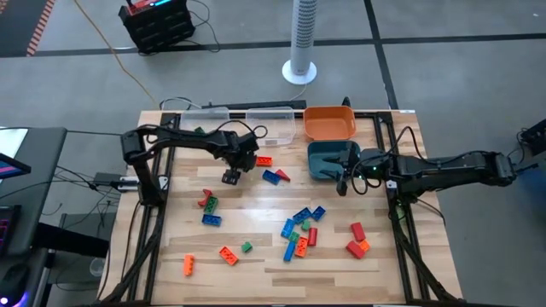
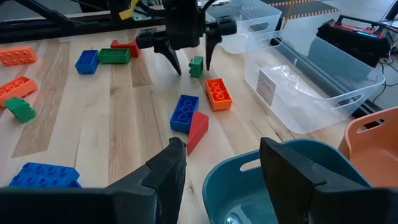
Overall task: Sort blocks
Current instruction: Put the green game piece into the left transparent bin
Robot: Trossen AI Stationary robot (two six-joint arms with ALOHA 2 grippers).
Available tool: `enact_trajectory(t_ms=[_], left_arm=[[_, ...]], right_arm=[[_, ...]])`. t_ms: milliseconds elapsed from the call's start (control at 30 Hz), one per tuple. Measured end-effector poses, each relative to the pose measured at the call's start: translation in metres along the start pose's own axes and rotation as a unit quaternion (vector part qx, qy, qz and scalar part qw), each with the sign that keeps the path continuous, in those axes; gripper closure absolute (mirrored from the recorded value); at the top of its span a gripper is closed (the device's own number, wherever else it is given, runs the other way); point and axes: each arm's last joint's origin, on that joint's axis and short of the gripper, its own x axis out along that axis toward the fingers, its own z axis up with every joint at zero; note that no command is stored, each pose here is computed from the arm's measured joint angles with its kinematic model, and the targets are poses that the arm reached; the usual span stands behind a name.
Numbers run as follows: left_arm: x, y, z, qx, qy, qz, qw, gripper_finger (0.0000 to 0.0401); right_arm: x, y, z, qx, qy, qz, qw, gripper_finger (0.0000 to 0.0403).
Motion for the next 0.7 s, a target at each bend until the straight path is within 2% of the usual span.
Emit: enact_trajectory(t_ms=[100,267,400,533,700], left_arm=[[0.002,-0.002,0.001,0.004,0.005,-0.003,1.000,0.0195],[-0.002,-0.005,0.003,0.005,0.014,0.001,1.000,0.0319],[-0.017,-0.001,0.001,-0.011,0.025,0.011,1.000,0.0319],[-0.056,0.009,-0.005,-0.041,-0.014,0.047,0.998,0.0319],[-0.102,0.034,-0.041,-0.127,-0.020,0.128,0.983,0.0319]], right_arm=[[0.000,0.000,0.000,0.000,0.000,0.000,1.000,0.0192],[0.000,0.000,0.000,0.000,0.000,0.000,1.000,0.0192],[0.000,0.000,0.000,0.000,0.000,0.000,1.000,0.0192],[0.000,0.000,0.000,0.001,0.000,0.000,1.000,0.0192],[0.000,0.001,0.000,0.003,0.002,0.002,1.000,0.0192]])
